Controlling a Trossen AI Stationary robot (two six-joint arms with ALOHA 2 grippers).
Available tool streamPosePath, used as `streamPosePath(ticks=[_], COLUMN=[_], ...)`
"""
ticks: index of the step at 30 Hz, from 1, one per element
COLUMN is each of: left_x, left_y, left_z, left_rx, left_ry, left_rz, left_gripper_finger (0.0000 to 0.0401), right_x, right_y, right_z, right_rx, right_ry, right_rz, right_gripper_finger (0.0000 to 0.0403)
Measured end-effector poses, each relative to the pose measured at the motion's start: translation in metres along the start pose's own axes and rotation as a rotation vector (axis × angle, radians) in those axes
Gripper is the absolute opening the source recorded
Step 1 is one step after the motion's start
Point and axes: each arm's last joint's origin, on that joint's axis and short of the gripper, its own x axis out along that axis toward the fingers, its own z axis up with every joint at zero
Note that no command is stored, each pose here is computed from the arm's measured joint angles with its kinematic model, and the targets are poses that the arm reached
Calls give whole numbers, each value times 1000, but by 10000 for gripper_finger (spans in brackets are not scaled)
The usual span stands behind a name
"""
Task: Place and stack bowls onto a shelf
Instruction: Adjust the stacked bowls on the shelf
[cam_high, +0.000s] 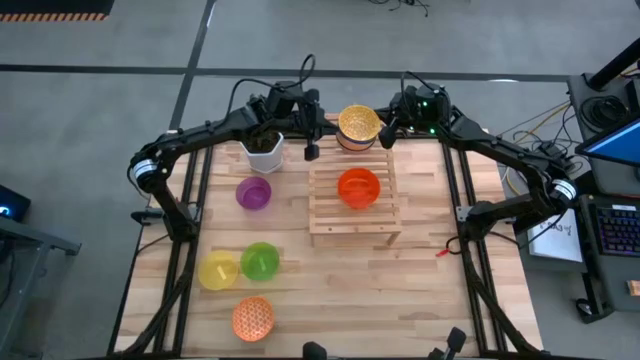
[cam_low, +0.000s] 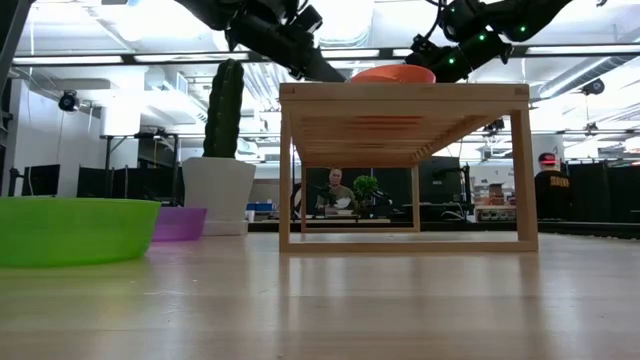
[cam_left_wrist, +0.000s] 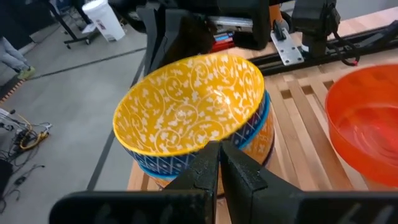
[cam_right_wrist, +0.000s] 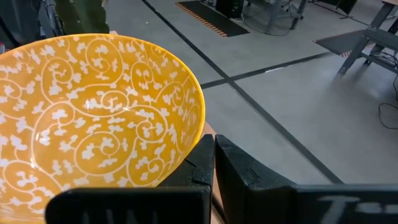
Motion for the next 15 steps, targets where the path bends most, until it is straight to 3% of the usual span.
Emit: streamPosePath(ticks=[15], left_x=[3], left_y=[0], left_z=[-2], left_rx=[63], left_ry=[2], left_rz=[-6], left_gripper_finger=[0], right_x=[0], right_y=[0], right_z=[0], right_rx=[-1], right_ry=[1], right_rz=[0], right_gripper_finger=[9])
